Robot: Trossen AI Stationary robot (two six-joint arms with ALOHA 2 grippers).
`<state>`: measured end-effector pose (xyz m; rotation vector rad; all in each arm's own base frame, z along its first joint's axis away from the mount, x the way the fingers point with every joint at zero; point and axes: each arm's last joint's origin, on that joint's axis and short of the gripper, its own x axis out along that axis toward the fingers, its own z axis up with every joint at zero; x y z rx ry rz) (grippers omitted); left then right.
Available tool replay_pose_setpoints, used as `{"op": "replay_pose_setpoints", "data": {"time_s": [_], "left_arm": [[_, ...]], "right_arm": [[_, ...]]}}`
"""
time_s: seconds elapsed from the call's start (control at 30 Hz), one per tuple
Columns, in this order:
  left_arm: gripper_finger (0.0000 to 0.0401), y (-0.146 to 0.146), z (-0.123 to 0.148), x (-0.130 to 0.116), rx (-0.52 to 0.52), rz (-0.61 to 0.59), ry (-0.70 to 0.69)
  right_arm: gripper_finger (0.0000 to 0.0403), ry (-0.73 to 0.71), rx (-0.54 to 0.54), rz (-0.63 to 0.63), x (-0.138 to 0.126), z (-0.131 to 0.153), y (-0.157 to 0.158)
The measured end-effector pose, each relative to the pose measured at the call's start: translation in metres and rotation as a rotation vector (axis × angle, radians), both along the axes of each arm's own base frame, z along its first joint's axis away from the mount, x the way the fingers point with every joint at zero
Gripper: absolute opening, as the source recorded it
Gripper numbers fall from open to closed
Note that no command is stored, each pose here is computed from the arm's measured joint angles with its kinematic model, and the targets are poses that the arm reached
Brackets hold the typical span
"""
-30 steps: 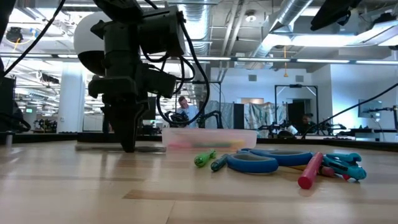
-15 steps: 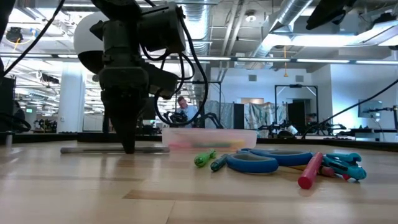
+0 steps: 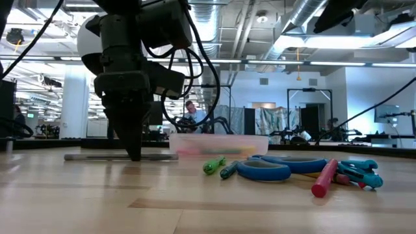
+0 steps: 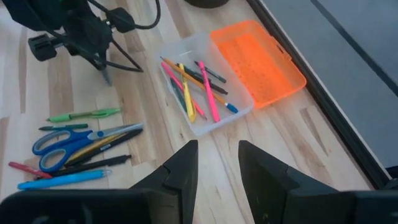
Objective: Pick & place school supplies into a supply box
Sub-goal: Put the gray pen into the supply box
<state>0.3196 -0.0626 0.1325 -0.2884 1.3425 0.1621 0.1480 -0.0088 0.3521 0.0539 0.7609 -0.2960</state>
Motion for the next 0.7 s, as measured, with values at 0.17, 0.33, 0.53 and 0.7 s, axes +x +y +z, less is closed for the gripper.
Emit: {"op": "replay_pose_setpoints", "data": {"time_s": [0.17,0.33,0.53,0.7], "left_arm": [[0.0011,0.0,0.0,0.0,-0.002,0.017,0.0],[0.0014,0.002,0.002,0.003,-0.011,0.089,-0.007],[0.0007,0.0,0.015,0.021,-0.033,0.056,-0.113],[0.0002,0.004,0.033,0.041,-0.049,0.036,-0.269]], "right_arm": [[0.0107,0.012,-0.002,0.002,0.005,-0.002,0.0],[0.0107,0.026,-0.007,0.008,0.008,-0.004,0.0],[0.0107,0.022,-0.013,0.013,0.009,-0.003,0.0],[0.0107,0.023,-0.013,0.014,0.009,-0.003,0.0]]}}
